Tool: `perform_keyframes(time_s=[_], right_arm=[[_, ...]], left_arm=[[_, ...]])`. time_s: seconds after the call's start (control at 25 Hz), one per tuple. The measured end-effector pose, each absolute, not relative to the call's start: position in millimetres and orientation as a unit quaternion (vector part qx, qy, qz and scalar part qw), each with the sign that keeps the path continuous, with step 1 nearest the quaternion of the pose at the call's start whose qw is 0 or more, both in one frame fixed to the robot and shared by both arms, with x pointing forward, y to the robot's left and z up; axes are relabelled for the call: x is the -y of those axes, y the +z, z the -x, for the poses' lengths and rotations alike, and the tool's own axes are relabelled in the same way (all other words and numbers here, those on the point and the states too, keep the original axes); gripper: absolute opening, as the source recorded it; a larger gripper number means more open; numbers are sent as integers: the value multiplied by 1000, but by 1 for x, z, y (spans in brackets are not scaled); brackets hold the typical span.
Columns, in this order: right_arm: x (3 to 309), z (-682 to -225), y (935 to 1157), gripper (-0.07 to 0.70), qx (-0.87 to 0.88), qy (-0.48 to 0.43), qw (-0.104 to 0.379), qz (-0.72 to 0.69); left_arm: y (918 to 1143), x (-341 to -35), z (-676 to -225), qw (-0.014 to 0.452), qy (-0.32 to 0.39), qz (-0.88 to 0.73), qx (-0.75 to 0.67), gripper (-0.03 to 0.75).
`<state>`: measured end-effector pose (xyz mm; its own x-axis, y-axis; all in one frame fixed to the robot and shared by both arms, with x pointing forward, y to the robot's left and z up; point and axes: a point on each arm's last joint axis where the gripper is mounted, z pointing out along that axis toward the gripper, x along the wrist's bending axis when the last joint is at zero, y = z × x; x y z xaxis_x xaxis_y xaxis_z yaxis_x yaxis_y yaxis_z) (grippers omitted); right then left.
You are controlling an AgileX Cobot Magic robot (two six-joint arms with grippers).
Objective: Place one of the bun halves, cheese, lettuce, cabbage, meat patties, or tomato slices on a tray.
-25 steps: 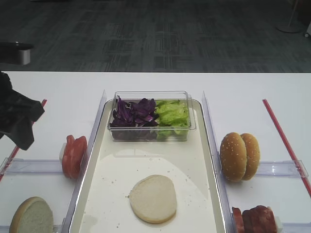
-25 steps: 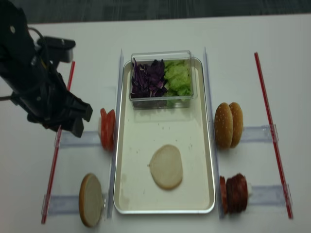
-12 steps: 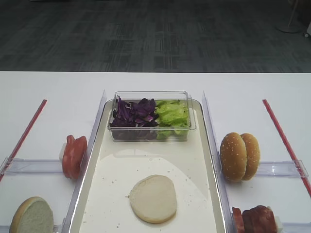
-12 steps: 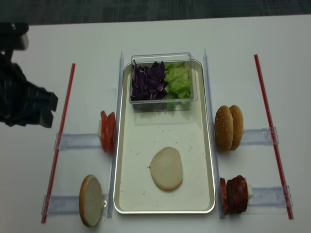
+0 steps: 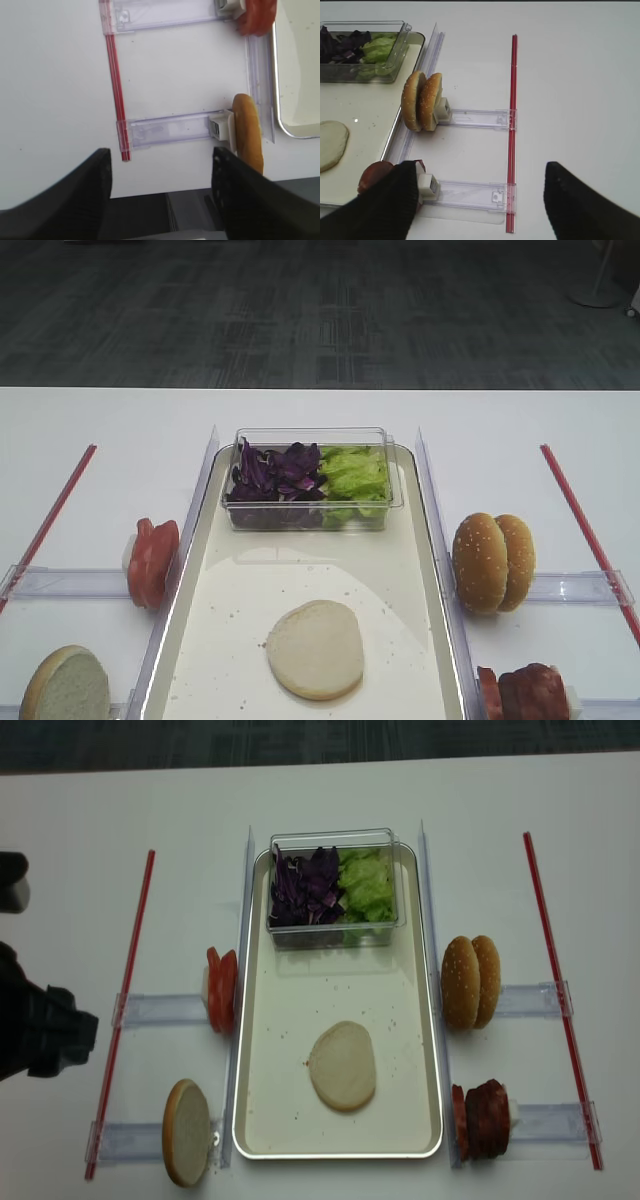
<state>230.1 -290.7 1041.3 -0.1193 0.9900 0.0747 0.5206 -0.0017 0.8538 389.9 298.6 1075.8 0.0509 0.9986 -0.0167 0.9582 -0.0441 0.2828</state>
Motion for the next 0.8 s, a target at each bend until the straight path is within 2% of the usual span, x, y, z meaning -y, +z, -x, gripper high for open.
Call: perform_keyframes(time_s=[0.32,0.8], right_arm=[[291,-230,1041,549,-639,389,302,-591],[291,-230,1041,549,-639,389,302,-591]], left_arm=[[1071,-299,-357,151,136,-709,-675,400],[1035,-299,-318,182,169,-701,-668,400]])
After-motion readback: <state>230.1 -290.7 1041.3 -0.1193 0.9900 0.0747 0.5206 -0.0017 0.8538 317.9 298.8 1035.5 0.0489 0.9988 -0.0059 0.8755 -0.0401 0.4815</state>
